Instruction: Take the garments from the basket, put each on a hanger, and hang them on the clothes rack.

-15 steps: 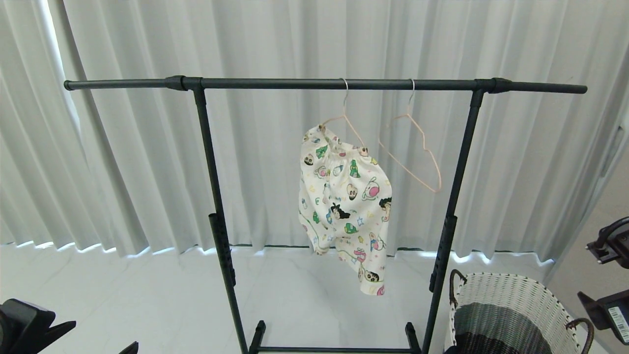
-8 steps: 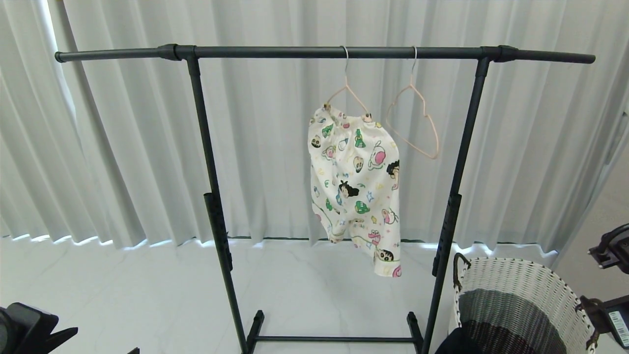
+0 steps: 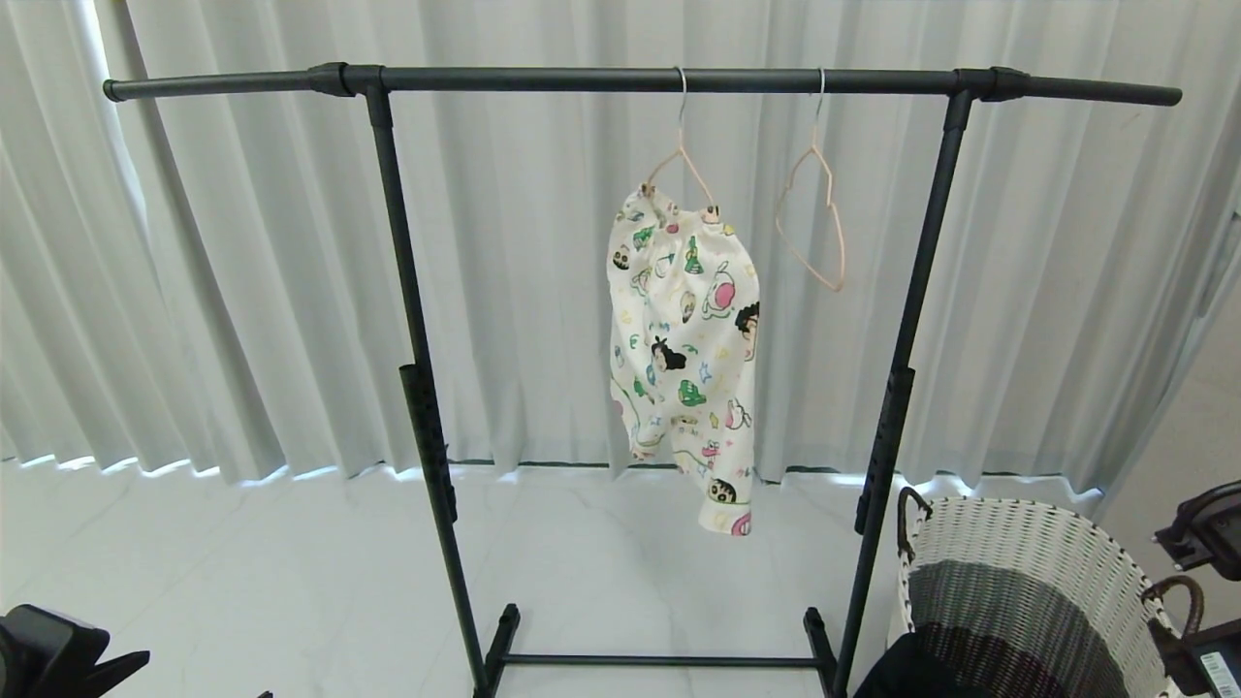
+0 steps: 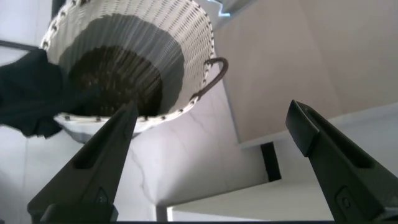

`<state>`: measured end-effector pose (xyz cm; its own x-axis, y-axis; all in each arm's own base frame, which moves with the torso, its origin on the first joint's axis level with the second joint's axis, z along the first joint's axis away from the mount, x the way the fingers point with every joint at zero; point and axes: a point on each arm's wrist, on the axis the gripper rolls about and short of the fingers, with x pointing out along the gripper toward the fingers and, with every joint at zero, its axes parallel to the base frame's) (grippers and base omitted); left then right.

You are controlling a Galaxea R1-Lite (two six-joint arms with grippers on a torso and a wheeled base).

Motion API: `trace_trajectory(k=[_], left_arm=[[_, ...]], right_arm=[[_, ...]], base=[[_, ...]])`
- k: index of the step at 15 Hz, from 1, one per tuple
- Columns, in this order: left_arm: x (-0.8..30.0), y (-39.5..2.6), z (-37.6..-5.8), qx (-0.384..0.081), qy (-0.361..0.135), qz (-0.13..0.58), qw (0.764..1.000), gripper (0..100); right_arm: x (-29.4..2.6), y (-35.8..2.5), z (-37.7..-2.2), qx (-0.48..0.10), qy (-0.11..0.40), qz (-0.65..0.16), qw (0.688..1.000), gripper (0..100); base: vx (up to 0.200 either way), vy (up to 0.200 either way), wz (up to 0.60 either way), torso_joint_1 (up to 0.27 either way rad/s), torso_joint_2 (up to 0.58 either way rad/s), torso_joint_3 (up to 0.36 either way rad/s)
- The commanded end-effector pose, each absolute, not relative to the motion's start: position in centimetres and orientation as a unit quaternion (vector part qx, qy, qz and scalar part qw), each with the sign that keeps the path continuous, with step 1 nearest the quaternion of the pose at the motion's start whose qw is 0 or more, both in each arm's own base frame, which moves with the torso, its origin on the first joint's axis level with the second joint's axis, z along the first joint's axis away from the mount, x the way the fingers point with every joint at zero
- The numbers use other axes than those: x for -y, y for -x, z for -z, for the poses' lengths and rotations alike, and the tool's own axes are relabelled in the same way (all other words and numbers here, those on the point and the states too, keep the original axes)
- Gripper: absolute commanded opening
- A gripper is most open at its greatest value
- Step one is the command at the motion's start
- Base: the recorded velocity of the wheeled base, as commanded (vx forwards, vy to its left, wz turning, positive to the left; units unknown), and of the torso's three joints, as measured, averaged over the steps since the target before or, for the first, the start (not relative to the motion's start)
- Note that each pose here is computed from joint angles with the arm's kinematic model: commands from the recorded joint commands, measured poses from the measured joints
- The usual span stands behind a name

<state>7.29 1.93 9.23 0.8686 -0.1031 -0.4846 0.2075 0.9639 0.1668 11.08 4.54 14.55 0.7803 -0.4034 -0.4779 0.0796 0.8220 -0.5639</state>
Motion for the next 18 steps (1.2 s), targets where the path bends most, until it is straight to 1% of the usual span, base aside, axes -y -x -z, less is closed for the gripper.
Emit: trace_trajectory(k=[1,2,4,5,8,9,10,12,13,14,15,16,17,18], left_arm=[[-1.8,-7.0,-9.3,-0.236,-0.110,0.079,0.962,100],[-1.8,-7.1,-9.3,-0.240,-0.105,0.082,0.961,100],[-1.6,-7.1,-9.1,-0.246,-0.105,0.096,0.959,100],[-1.3,-7.0,-9.0,-0.251,-0.106,0.116,0.955,100],[-1.1,-7.1,-8.9,-0.254,-0.111,0.132,0.952,100],[-1.1,-7.0,-8.9,-0.253,-0.112,0.130,0.952,100],[-1.1,-7.0,-9.0,-0.251,-0.114,0.127,0.953,100],[-1.1,-7.0,-8.9,-0.252,-0.115,0.129,0.952,100],[-1.1,-7.0,-8.9,-0.252,-0.115,0.129,0.952,100],[-1.1,-7.0,-9.0,-0.251,-0.116,0.129,0.952,100],[-1.0,-7.0,-9.0,-0.251,-0.115,0.129,0.953,100],[-1.0,-7.0,-9.0,-0.250,-0.115,0.129,0.953,100],[-1.0,-7.0,-9.0,-0.249,-0.114,0.128,0.953,100],[-1.0,-6.9,-9.1,-0.245,-0.116,0.127,0.954,100]], right_arm=[[-4.2,-10.5,-13.3,-0.324,0.283,0.133,0.893,100],[-4.1,-10.3,-12.9,-0.329,0.287,0.131,0.890,100],[-4.1,-10.4,-12.7,-0.336,0.286,0.121,0.889,100],[-4.3,-10.5,-12.4,-0.350,0.281,0.091,0.889,100],[-4.8,-10.7,-11.7,-0.385,0.260,0.009,0.885,100],[-5.0,-10.6,-10.8,-0.409,0.260,-0.021,0.874,100],[-5.3,-10.3,-9.7,-0.429,0.274,-0.048,0.859,100],[-6.1,-9.2,-7.4,-0.452,0.315,-0.096,0.829,100],[-6.1,-9.2,-7.4,-0.452,0.315,-0.096,0.829,100],[-7.0,-8.9,-5.2,-0.462,0.336,-0.136,0.809,100],[-7.8,-9.3,-4.2,-0.463,0.345,-0.145,0.804,100],[-8.2,-9.5,-3.8,-0.463,0.348,-0.150,0.802,100],[-9.4,-10.3,-2.7,-0.475,0.362,-0.155,0.787,100],[-10.3,-11.0,-1.7,-0.482,0.362,-0.154,0.783,100]], base=[[0.000,0.000,0.00,0.000,0.00,0.000],[0.000,0.000,0.00,0.000,0.00,0.000],[0.200,0.000,0.00,-0.002,0.00,0.005],[0.200,0.000,0.00,-0.012,0.01,0.012],[0.200,0.000,0.00,0.002,0.00,0.004],[0.200,0.000,0.00,-0.002,0.00,-0.007],[0.000,0.000,0.00,0.000,0.00,0.000],[0.000,0.000,0.00,0.000,0.00,0.000],[0.000,0.000,0.00,0.000,0.00,0.000],[0.000,0.000,0.00,0.000,0.00,0.000],[0.000,0.000,0.00,0.000,0.00,0.000],[0.000,0.000,0.00,0.000,0.00,0.000],[0.000,0.000,0.00,0.000,0.00,0.000],[0.000,0.000,0.00,0.000,0.00,0.000]])
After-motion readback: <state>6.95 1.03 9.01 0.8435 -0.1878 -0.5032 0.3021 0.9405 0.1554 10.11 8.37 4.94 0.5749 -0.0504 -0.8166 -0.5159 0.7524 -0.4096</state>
